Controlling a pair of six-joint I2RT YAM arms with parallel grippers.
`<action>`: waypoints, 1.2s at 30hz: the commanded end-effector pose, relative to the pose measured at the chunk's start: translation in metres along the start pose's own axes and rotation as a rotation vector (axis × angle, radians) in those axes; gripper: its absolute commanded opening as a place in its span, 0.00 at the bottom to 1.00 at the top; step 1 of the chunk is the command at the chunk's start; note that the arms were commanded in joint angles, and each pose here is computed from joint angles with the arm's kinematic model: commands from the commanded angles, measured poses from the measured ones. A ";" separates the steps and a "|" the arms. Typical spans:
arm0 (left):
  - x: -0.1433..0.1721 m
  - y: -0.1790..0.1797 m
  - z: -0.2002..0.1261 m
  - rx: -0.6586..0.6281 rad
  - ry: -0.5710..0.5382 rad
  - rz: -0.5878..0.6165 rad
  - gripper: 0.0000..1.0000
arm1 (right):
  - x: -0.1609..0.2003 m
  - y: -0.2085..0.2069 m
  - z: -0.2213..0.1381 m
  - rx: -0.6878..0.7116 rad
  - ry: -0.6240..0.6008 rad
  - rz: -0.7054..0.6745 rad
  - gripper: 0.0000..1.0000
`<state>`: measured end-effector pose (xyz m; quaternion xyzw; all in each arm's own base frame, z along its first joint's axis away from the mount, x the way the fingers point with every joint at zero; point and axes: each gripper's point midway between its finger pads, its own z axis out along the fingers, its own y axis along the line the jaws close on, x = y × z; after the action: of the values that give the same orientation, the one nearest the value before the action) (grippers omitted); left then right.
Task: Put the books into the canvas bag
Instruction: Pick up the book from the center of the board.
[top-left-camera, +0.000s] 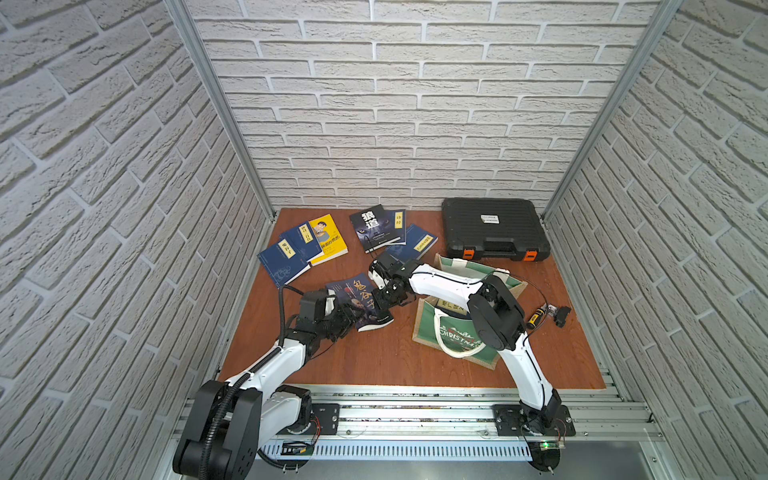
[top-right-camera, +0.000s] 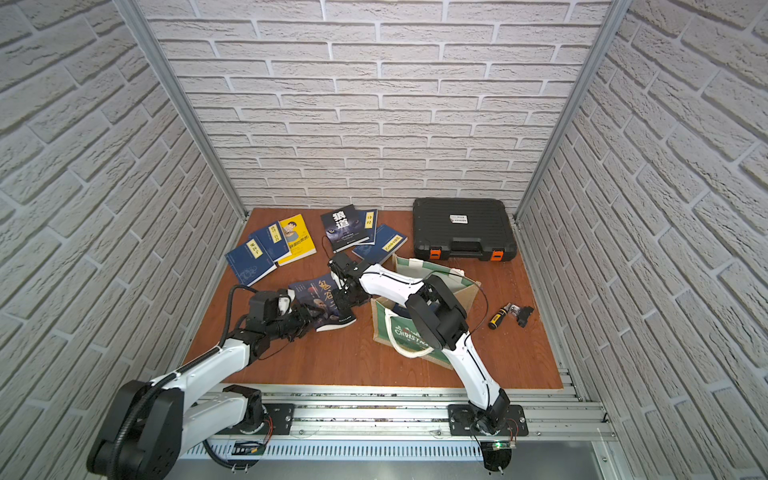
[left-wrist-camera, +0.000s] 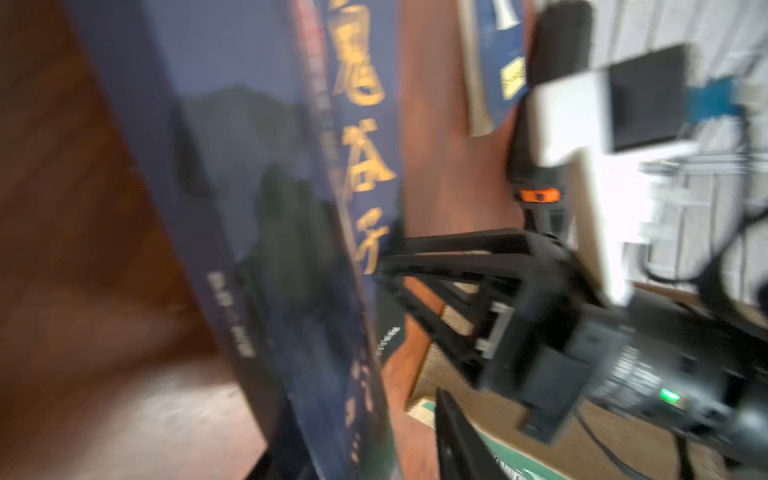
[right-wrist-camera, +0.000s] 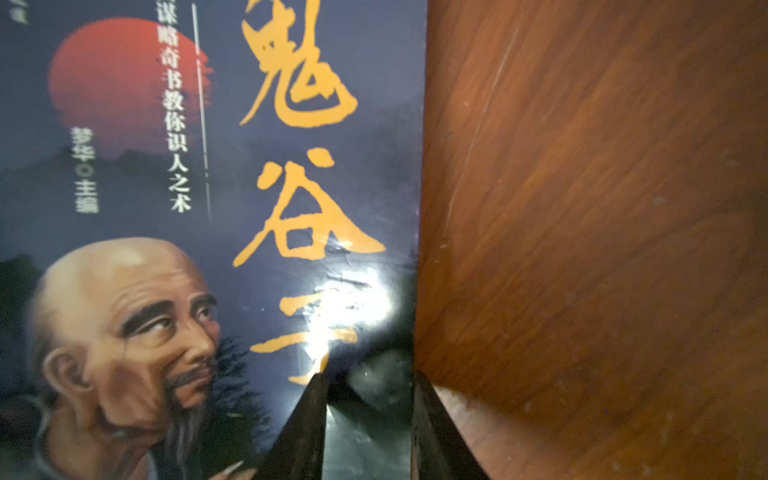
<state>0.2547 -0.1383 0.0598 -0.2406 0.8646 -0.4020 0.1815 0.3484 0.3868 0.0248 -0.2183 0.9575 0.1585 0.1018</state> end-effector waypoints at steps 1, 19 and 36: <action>-0.001 0.000 -0.002 0.044 0.025 -0.001 0.34 | 0.065 0.005 0.046 0.033 0.215 -0.016 0.33; -0.018 -0.038 -0.052 -0.003 -0.071 0.202 0.00 | 0.008 0.096 -0.228 -0.020 -0.362 -0.492 0.49; -0.020 -0.036 -0.049 -0.024 -0.054 0.220 0.00 | 0.118 -0.028 -0.284 0.383 -0.140 -0.480 0.75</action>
<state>0.2361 -0.1145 0.0958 -0.1863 0.8964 -0.3486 0.2005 0.2238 0.2349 0.2632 -0.4058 0.8740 -0.0053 0.2672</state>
